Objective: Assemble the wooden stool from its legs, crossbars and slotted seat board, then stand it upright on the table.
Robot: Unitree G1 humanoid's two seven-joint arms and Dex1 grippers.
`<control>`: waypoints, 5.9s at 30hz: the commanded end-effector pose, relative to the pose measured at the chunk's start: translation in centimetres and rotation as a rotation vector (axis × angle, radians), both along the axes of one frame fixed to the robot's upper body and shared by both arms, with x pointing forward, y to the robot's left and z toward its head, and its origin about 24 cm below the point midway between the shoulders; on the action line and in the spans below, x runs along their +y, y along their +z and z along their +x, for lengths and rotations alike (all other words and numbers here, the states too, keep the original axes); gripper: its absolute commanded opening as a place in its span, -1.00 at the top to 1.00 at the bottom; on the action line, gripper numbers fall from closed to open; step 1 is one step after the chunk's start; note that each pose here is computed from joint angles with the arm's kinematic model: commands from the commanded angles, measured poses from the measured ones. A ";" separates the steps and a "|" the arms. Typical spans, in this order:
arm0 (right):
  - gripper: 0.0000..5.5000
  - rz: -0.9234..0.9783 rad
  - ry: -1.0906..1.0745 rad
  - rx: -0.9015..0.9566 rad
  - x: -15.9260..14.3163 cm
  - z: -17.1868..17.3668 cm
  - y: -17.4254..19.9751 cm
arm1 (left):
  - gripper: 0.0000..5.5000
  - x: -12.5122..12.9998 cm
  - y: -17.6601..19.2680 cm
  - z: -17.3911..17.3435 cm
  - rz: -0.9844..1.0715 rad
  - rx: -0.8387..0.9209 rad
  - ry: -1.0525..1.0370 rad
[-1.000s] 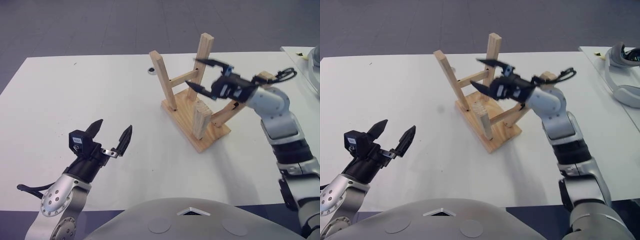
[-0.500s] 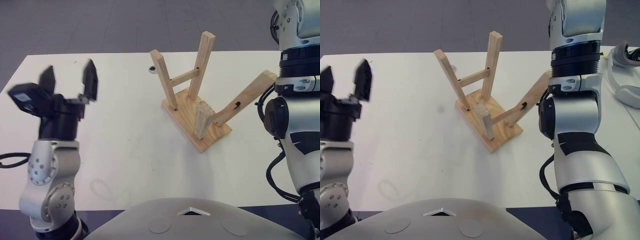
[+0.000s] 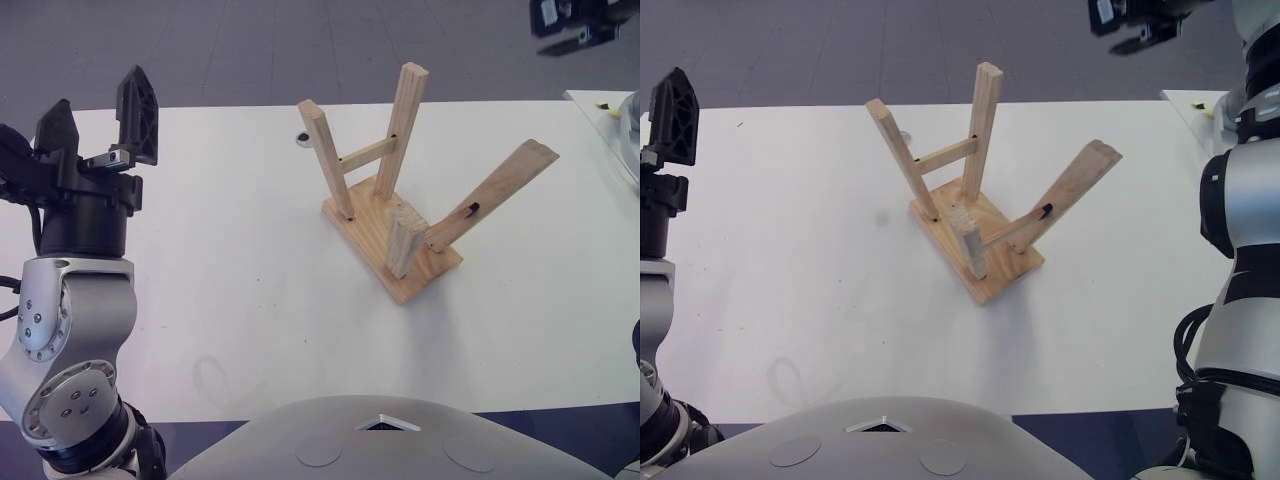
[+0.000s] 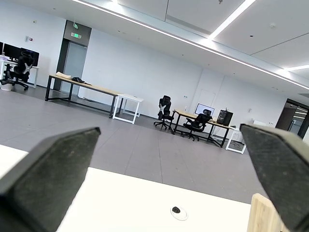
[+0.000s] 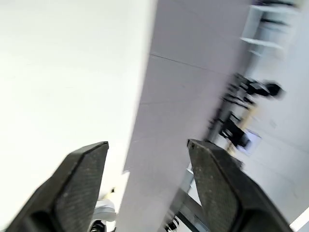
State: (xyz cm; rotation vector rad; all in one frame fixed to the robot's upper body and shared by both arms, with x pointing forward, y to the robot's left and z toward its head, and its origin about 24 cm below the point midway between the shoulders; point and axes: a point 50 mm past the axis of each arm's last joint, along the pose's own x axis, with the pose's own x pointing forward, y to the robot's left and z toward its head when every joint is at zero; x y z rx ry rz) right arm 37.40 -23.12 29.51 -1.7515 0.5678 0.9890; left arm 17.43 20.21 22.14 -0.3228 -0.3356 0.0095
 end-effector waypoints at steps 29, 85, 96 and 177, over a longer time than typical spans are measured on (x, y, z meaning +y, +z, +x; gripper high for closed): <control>-0.11 0.497 -0.013 0.840 5.7 -2.7 -7.8 | -0.94 0.0 -0.5 -0.4 0.009 -0.006 0.018; -0.11 1.126 0.114 0.978 14.1 -3.1 2.1 | -0.94 -0.5 -0.8 0.7 0.001 -0.025 -0.010; -0.11 1.477 0.220 1.165 14.4 -3.8 4.5 | -0.94 -0.8 0.4 0.9 0.013 -0.071 -0.050; -0.11 1.748 -0.315 1.187 4.0 -2.8 -9.4 | -0.45 -8.4 -5.2 2.8 0.625 0.001 -1.261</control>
